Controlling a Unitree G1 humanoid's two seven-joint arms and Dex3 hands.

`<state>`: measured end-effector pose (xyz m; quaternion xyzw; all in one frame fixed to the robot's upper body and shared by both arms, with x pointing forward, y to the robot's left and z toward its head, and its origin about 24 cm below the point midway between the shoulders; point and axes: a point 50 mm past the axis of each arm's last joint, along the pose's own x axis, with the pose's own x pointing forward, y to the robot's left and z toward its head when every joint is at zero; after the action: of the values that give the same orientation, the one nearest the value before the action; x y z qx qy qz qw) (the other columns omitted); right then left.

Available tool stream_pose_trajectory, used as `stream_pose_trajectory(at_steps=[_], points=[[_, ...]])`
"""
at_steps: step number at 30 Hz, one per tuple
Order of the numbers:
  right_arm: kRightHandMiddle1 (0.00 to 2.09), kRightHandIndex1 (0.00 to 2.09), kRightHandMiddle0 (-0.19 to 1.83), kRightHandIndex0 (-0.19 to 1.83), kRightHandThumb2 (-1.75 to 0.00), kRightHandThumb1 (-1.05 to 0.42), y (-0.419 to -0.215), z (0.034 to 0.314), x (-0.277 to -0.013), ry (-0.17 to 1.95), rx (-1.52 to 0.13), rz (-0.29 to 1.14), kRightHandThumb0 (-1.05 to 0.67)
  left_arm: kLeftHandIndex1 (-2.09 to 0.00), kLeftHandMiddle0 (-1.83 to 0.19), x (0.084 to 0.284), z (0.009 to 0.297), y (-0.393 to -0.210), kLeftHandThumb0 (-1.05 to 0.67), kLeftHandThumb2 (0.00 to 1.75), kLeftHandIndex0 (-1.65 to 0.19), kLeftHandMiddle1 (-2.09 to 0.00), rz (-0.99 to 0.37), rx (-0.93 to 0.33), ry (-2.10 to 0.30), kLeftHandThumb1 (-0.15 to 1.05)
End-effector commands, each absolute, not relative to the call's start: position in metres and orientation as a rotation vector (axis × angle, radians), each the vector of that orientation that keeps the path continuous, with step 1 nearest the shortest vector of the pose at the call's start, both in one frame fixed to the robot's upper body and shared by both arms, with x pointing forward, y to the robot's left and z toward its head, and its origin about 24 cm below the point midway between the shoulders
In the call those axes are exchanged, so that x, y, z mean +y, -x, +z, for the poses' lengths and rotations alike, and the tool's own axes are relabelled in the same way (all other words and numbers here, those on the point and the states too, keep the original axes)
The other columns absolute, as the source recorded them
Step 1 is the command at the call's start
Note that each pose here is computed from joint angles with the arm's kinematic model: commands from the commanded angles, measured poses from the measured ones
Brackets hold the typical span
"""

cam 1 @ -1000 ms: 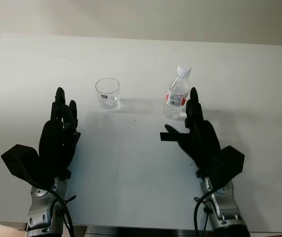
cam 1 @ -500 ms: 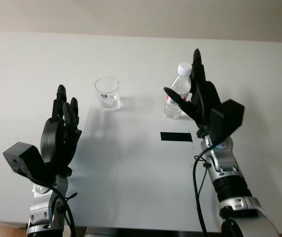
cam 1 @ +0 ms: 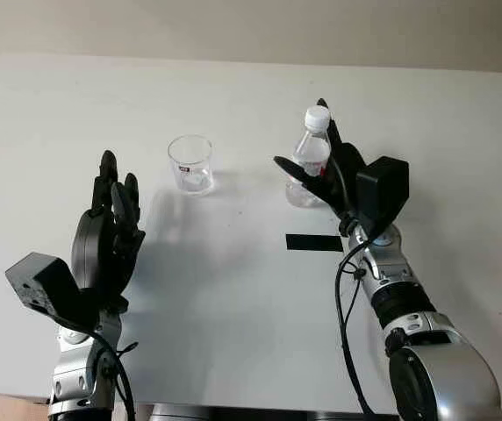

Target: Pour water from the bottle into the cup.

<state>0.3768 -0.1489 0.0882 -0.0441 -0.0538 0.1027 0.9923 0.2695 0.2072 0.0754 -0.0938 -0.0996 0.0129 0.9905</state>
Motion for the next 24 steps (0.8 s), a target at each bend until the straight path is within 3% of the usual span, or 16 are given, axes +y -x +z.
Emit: stream_pose_trajectory(at_steps=[1,6,9,10,11,12,14,16,20,24], points=[[0.0,0.0,-0.19,-0.19,-0.06,-0.9,-0.38,0.093,-0.1464,0.073,-0.117,0.206,-0.81,-0.05,0.08,0.209,0.0778,-0.2703,-0.75,0.73,0.14,-0.05,0.028,-0.214,0.181,1.05],[0.01,0.0,-0.17,-0.19,-0.05,-0.9,-0.3809,0.0888,-0.1459,0.043,-0.095,0.187,-0.77,-0.05,0.08,0.2101,0.078,-0.2708,-0.75,0.73,0.14,-0.05,0.026,-0.212,0.179,1.05],[0.27,0.17,0.12,0.05,-0.05,-0.88,-0.3819,0.0885,-0.1447,0.017,-0.09,0.15,-0.65,-0.05,0.09,0.2104,0.0785,-0.2713,-0.75,0.73,0.14,-0.05,0.026,-0.212,0.181,1.05],[0.64,0.39,0.11,0.13,-0.05,-0.88,-0.3823,0.0885,-0.1445,0.015,-0.088,0.136,-0.62,-0.05,0.08,0.2105,0.0786,-0.2715,-0.75,0.73,0.14,-0.05,0.027,-0.212,0.183,1.05],[1.31,1.09,0.0,0.03,-0.05,-0.87,-0.3826,0.0884,-0.1441,0.006,-0.089,0.121,-0.57,-0.05,0.08,0.2106,0.0788,-0.2717,-0.75,0.73,0.14,-0.05,0.026,-0.213,0.185,1.05],[1.63,1.45,-0.01,0.01,-0.05,-0.86,-0.3829,0.0882,-0.1437,0.002,-0.088,0.107,-0.54,-0.05,0.08,0.2107,0.079,-0.2719,-0.75,0.73,0.14,-0.05,0.025,-0.213,0.184,1.05],[1.99,1.93,0.08,0.05,-0.06,-0.87,-0.3834,0.0886,-0.1429,0.029,-0.092,0.093,-0.51,-0.05,0.09,0.2105,0.0793,-0.2724,-0.75,0.73,0.14,-0.05,0.024,-0.214,0.182,1.05],[2.07,2.05,0.13,0.12,-0.06,-0.88,-0.3837,0.0891,-0.1426,0.044,-0.098,0.101,-0.47,-0.05,0.09,0.2101,0.0797,-0.2729,-0.75,0.73,0.14,-0.05,0.024,-0.216,0.182,1.05],[2.09,2.09,0.31,0.41,-0.06,-0.96,-0.384,0.0912,-0.1424,0.097,-0.12,0.116,-0.33,-0.05,0.08,0.2089,0.0803,-0.2744,-0.75,0.73,0.14,-0.05,0.023,-0.216,0.185,1.05],[2.09,2.09,0.41,0.35,-0.06,-1.01,-0.3849,0.0932,-0.1416,0.103,-0.13,0.132,-0.26,-0.05,0.08,0.208,0.0807,-0.2759,-0.75,0.72,0.14,-0.05,0.021,-0.219,0.183,1.05]])
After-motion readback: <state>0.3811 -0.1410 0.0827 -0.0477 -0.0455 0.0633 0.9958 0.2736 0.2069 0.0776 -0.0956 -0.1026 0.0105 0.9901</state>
